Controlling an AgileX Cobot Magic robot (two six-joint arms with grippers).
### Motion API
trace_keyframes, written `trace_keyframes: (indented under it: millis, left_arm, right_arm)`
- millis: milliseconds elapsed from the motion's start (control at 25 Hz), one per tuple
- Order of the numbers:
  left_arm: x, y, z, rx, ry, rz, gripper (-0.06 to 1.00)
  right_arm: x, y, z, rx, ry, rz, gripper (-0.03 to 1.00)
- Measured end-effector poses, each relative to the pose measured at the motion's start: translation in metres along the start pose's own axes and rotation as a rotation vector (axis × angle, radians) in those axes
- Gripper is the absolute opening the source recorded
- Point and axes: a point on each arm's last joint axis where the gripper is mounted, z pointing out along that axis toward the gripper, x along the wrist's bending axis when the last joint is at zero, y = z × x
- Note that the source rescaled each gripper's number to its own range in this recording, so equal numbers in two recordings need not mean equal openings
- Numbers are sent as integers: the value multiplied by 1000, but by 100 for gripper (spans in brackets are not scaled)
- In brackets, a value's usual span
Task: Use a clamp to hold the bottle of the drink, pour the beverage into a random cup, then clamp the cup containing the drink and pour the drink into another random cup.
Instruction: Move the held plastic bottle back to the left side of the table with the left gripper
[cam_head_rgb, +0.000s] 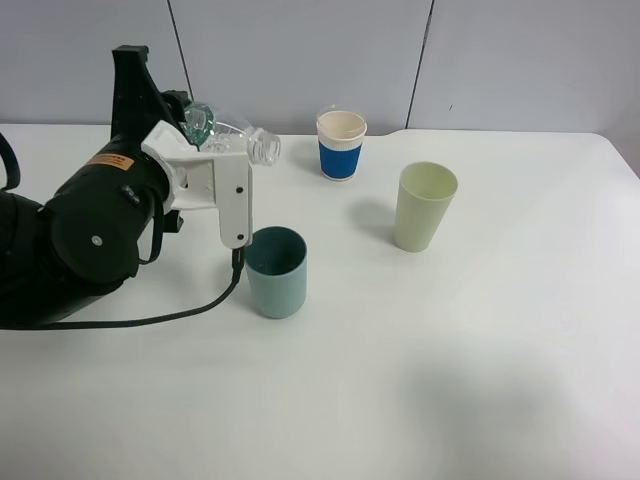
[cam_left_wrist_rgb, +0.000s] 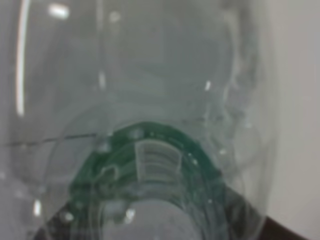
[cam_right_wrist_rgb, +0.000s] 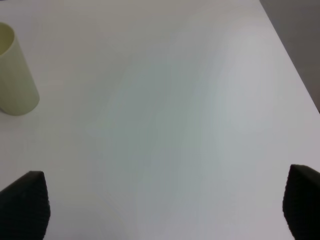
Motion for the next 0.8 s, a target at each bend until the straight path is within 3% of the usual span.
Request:
trace_keyframes:
  millis: [160,240,560,800]
  left_arm:
    - [15,-8,7,-56,31,-249,0]
    - [23,-14,12,-86,39,-418,0]
    - [34,-45,39,-168,-44,-1057,0]
    - [35,-79,57,-171,-108,-1367,0]
  right_arm:
    - [0,0,0,0,0,0,77]
    - [0,0,0,0,0,0,77]
    - [0,0,0,0,0,0,77]
    - [0,0,0,0,0,0,77]
